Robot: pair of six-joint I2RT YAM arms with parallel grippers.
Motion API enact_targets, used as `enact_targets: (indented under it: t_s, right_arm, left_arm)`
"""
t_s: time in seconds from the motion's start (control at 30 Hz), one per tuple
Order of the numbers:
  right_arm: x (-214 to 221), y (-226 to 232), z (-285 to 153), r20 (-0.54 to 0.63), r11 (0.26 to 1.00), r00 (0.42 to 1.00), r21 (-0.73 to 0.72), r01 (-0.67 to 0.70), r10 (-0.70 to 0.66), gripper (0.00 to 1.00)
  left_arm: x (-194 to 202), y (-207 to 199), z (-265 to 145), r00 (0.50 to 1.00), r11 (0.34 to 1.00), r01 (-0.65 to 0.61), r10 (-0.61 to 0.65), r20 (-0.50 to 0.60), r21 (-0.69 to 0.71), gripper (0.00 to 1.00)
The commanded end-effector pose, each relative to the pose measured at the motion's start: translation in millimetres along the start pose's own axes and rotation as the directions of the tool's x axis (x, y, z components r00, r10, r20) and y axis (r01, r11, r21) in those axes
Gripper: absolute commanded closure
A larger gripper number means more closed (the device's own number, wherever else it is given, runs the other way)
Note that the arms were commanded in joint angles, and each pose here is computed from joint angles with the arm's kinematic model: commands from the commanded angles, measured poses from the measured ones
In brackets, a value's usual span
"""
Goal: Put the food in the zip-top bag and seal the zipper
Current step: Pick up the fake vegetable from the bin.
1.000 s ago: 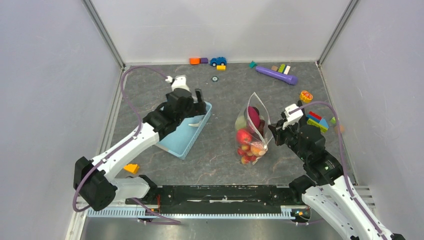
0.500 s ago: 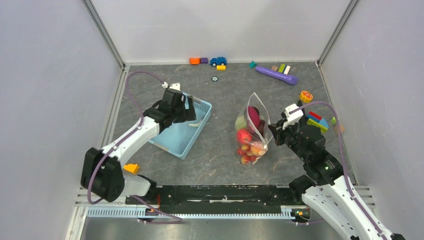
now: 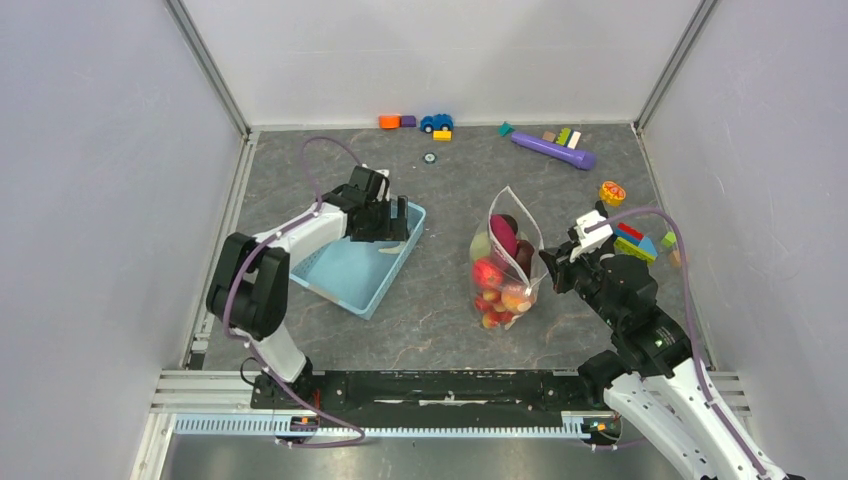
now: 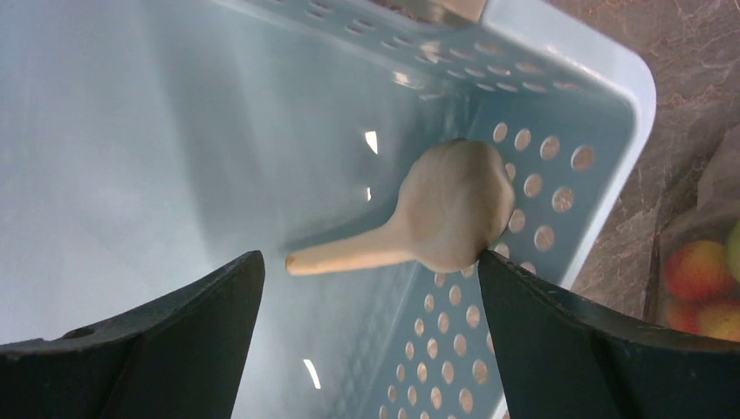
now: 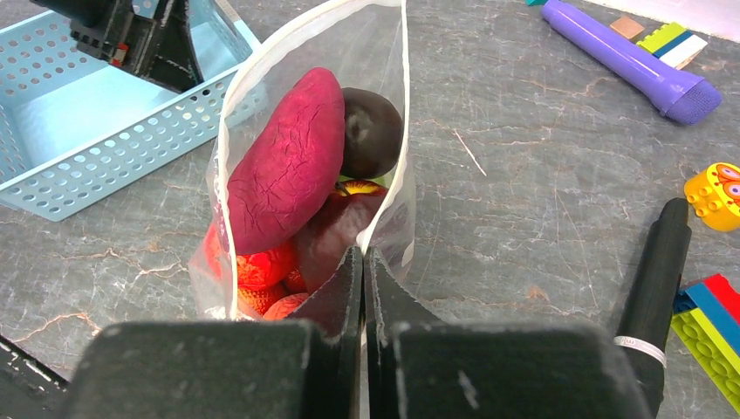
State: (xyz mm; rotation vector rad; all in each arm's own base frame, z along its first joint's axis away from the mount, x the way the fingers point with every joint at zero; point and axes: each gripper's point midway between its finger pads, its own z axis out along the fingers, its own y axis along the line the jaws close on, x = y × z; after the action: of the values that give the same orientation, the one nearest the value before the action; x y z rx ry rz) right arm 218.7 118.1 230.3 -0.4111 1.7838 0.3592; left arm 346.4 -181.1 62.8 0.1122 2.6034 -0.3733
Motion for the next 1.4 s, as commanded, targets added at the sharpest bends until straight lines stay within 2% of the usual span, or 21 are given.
enact_targets:
  t_s: [0.0, 0.27, 0.5, 0.63, 0.73, 1.03, 1.07, 1.37]
  right_arm:
    - [-20, -2, -6, 0.058, 1.000, 0.998, 0.012, -0.001, 0.000, 1.00]
    - [-21, -1, -4, 0.050, 1.000, 0.999, 0.009, -0.002, 0.002, 1.00]
    - [-23, -1, -4, 0.053, 1.000, 0.999, 0.010, -0.005, 0.005, 1.00]
    - [-22, -1, -4, 0.050, 1.000, 0.999, 0.011, -0.006, 0.006, 1.00]
    - [-23, -1, -4, 0.054, 1.000, 0.999, 0.011, -0.008, 0.007, 1.00]
    - [-23, -2, -4, 0.052, 1.000, 0.999, 0.016, -0.011, 0.010, 1.00]
    - [-23, -2, -4, 0.053, 1.000, 0.999, 0.016, -0.011, 0.010, 1.00]
    - [-25, -2, -5, 0.060, 1.000, 0.998, 0.016, -0.006, 0.005, 1.00]
  left_arm:
    - [-9, 1, 13, 0.997, 0.998, -0.070, 0.070, -0.018, 0.002, 0.04]
    - [5, 20, 33, 0.993, 0.993, -0.084, 0.076, -0.089, -0.083, 0.09]
    - [12, 43, 38, 0.991, 0.972, -0.057, 0.028, -0.130, -0.228, 0.18]
    - [13, 48, 39, 0.991, 0.966, -0.043, 0.010, -0.130, -0.254, 0.28]
    - [16, 48, 41, 0.991, 0.967, -0.035, 0.001, -0.136, -0.254, 0.41]
    - [9, 41, 36, 0.994, 0.972, -0.012, -0.013, -0.106, -0.233, 0.95]
    - [7, 40, 34, 0.995, 0.973, -0.006, -0.017, -0.096, -0.233, 0.98]
    - [-25, 29, -23, 0.996, 0.976, 0.064, -0.049, 0.078, -0.209, 0.98]
